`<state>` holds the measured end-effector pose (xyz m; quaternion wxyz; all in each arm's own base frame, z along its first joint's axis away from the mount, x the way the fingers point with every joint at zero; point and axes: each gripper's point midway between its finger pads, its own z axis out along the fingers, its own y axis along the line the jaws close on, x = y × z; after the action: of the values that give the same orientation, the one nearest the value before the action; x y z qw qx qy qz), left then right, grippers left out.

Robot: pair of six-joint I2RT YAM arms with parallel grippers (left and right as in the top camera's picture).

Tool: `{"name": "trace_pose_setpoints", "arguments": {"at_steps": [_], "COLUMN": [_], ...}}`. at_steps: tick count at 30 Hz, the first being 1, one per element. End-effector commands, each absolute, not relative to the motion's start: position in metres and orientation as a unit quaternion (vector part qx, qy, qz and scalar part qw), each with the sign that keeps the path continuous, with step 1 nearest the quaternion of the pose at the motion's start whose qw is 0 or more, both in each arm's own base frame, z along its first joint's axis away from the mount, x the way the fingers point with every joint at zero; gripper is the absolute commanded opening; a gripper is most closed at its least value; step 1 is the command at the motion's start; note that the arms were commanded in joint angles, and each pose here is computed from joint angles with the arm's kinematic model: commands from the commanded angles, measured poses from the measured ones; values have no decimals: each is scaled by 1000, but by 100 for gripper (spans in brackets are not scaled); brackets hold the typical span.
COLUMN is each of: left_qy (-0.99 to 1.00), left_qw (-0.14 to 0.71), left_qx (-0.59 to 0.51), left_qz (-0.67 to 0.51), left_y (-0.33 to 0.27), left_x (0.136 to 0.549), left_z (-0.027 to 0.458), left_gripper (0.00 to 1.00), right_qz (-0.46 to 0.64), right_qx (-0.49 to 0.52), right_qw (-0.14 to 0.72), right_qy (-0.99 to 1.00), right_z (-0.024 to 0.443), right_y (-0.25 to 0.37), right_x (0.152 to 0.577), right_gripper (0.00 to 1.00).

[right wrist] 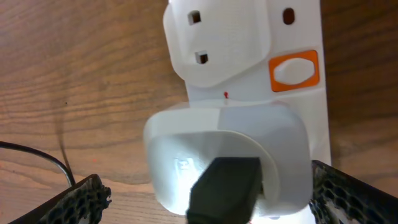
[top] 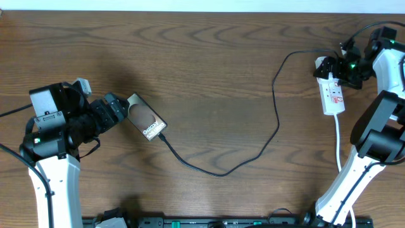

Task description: Plug charger to phone and switch on socket

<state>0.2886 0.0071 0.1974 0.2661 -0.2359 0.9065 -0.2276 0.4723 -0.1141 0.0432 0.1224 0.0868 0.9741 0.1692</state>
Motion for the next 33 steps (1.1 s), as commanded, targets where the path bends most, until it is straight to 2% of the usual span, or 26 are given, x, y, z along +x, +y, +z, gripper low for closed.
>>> {"name": "trace_pose_setpoints", "arguments": {"at_steps": [1,33], "left_qy": [909,910], "left_qw": [269,266], "left_qx": [-230,-230], "left_qz": [-218,-218], "left_y": [10,9], "left_x": [288,286], "left_z": [197,196], "left_gripper": [91,91], "right_qz": [185,194], "right_qx": [68,91], "right_qw": [123,85], "right_qy": [973,973], "right_z": [44,41], "right_y": [-96,-76], "right_x": [478,469], "right_gripper": [99,99]}}
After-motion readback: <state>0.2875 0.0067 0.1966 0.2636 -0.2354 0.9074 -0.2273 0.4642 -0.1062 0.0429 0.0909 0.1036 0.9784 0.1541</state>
